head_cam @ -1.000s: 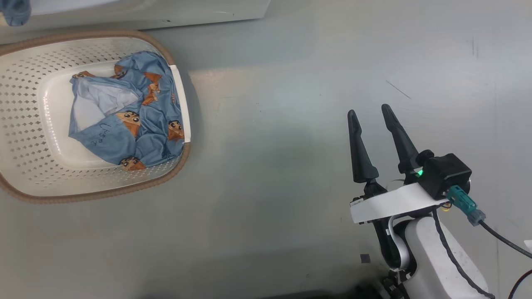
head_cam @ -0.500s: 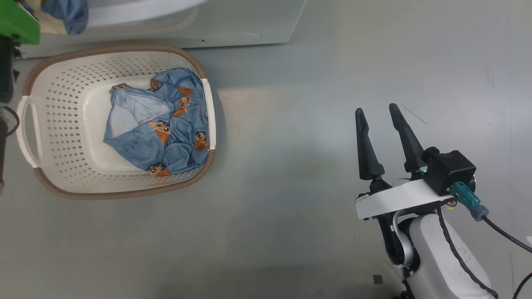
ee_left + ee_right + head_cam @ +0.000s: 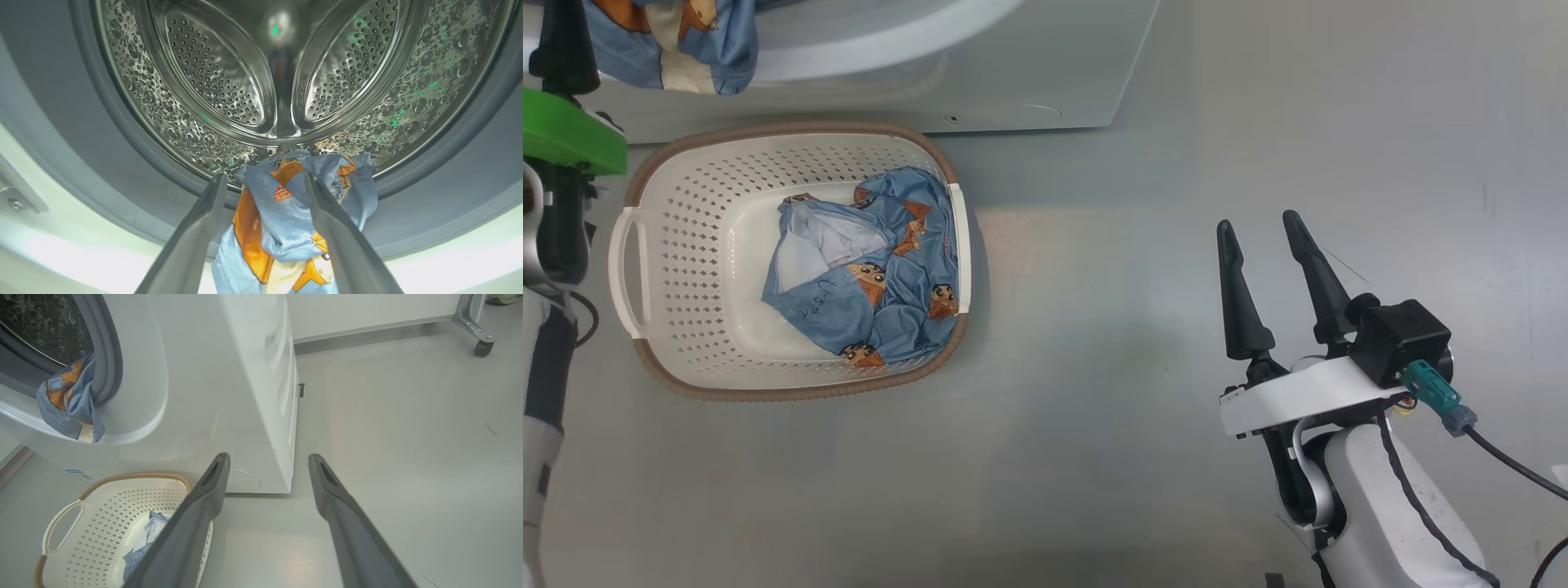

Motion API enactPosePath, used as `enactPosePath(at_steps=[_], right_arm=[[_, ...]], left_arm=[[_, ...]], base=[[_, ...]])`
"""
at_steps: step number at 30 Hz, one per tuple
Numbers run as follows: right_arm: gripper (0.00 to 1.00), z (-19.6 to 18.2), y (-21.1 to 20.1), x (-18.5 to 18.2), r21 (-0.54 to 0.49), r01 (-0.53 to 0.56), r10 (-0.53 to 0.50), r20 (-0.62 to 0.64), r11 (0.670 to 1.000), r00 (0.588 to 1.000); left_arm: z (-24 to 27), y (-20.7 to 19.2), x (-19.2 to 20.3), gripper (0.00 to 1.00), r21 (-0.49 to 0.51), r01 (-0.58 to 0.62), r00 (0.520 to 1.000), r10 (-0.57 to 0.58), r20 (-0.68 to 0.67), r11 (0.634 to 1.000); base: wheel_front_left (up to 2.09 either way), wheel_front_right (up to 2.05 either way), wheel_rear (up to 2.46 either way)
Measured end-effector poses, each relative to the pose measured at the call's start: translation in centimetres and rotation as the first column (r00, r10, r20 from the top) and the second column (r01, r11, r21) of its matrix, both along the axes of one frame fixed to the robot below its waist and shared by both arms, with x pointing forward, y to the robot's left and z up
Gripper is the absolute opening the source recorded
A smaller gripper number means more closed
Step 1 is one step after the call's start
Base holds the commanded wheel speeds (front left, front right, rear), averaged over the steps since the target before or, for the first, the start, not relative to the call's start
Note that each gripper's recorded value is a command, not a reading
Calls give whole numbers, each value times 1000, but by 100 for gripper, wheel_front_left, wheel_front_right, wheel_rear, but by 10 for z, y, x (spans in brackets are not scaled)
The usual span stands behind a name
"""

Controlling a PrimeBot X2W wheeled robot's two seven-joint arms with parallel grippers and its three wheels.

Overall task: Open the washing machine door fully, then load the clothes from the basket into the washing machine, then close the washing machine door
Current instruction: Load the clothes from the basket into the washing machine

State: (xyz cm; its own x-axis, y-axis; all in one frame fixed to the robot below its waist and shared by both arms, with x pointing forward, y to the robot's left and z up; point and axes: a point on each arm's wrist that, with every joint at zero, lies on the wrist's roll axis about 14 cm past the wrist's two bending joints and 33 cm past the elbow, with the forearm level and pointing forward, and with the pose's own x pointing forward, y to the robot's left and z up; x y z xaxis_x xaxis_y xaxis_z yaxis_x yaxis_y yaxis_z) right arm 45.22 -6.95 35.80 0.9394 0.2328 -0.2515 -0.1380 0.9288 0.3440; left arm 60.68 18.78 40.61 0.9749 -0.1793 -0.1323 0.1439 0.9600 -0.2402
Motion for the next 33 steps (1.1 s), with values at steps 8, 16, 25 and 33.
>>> enactPosePath(at_steps=[8,16,25,33], right_arm=[[100,4,1,0,1,-2,2,10,1000,1000],[100,6,2,-1,0,-6,6,13,1000,1000],[100,7,4,-1,-10,-17,17,20,1000,1000],[100,7,6,-1,-7,-26,26,22,1000,999]], left_arm=[[-17,7,-25,100,-27,-26,999,25,-48,999],[-18,23,-41,100,-47,-82,996,80,-42,996],[-47,29,-87,100,-56,-148,982,140,-128,987],[-53,32,-109,100,-21,-148,980,144,-141,989]], base=[[0,0,0],[0,0,0],[0,0,0],[0,0,0]])
